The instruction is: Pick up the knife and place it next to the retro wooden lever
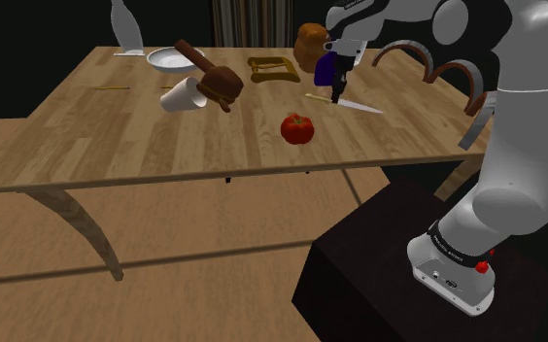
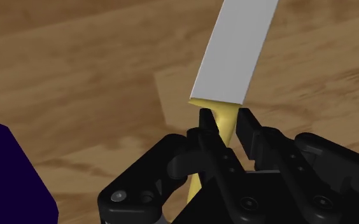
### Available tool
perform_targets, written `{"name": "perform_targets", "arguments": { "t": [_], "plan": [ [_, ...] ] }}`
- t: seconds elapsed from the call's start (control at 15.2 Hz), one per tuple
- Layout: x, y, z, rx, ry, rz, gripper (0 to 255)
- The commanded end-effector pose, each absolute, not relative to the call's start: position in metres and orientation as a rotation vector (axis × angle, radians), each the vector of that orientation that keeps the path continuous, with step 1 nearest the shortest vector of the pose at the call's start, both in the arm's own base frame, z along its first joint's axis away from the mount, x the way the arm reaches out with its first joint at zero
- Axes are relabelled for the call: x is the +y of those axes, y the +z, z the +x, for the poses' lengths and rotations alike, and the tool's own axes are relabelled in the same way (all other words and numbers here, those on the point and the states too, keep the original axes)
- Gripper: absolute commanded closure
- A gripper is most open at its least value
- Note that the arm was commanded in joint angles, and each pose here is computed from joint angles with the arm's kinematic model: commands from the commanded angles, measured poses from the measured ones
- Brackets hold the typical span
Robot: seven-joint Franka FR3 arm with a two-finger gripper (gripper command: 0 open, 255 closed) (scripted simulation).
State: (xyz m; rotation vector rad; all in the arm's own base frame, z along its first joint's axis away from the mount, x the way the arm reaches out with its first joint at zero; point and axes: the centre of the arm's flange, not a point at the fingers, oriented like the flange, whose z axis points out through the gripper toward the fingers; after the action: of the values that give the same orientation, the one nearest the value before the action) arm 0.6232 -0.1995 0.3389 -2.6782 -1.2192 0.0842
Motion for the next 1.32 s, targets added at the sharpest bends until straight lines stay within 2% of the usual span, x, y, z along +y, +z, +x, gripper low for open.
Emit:
{"name": "perform_targets", "arguments": {
  "t": [0.0, 1.25],
  "plan": [
    [-0.204, 0.334, 0.624, -1.214, 0.086, -2.689, 255],
    [-0.204, 0.434, 0.624, -1.214, 0.086, -2.689, 255]
  ]
}}
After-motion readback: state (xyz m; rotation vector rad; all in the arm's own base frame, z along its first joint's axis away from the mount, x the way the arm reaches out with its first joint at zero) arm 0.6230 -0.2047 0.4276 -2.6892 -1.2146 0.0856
